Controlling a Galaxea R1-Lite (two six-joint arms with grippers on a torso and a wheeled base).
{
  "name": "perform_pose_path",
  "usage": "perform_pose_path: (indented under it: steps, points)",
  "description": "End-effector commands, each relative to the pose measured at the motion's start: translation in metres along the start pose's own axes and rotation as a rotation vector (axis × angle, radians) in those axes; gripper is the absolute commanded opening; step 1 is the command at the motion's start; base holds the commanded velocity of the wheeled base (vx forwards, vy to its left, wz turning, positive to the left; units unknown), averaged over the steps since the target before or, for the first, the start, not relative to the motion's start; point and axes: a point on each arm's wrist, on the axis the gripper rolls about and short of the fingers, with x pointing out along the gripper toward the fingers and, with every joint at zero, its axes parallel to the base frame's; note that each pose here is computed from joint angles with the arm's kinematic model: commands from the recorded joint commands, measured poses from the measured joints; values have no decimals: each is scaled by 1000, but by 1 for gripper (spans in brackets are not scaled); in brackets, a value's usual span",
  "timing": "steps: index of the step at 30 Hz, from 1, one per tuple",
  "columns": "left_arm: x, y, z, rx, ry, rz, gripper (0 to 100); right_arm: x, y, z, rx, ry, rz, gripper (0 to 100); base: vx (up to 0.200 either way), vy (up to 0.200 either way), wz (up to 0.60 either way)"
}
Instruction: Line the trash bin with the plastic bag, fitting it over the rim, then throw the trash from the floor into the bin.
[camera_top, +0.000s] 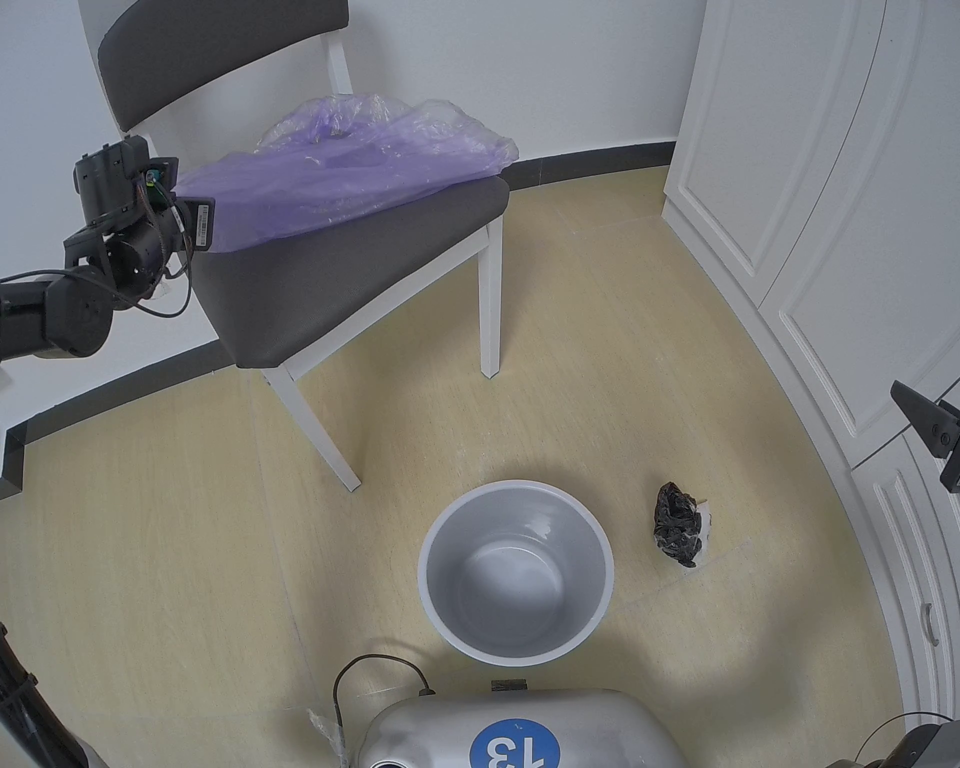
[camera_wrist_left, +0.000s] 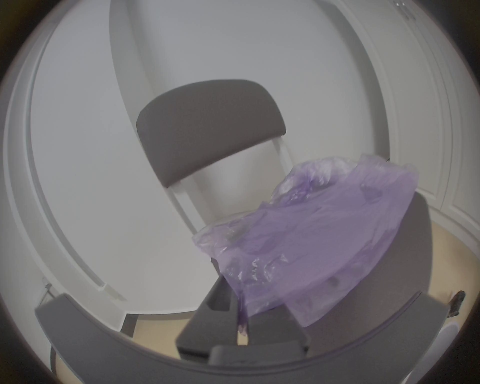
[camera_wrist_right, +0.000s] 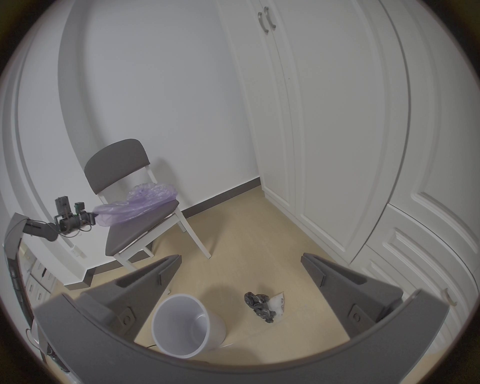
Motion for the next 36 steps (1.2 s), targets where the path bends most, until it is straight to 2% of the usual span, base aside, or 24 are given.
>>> perform_pose_path:
  steps: [1,7,10,14,18,23,26,32,36]
  points:
    - [-26,4,31,-20,-66,-39,0,-11,-2,4,6,-40,6,100,0,0,0]
    - [-48,1,51,-36,-90,-84,0,-10,0,11,-29,-58,4,100,0,0,0]
    - [-73,-4,69,-73,-112,-145,0,-8,1,14,-28,-61,19,100,0,0,0]
    - [-91,-7,81,-80,-113,-197,0,-7,2,15,-29,-61,35,100,0,0,0]
    - [-111,-15,95,-130,-135,-293,0,-7,4,14,-36,-45,83,100,0,0,0]
    - [-129,-14,105,-152,-167,-349,0,-8,7,14,-55,-32,152,100,0,0,0]
    - [-142,-11,109,-142,-159,-376,0,-2,11,11,-77,-11,175,100,0,0,0]
    - [-165,-18,119,-139,-168,-452,0,12,14,2,-87,53,179,100,0,0,0]
    - [-170,-20,123,-85,-182,-441,0,20,16,-5,-84,62,205,100,0,0,0]
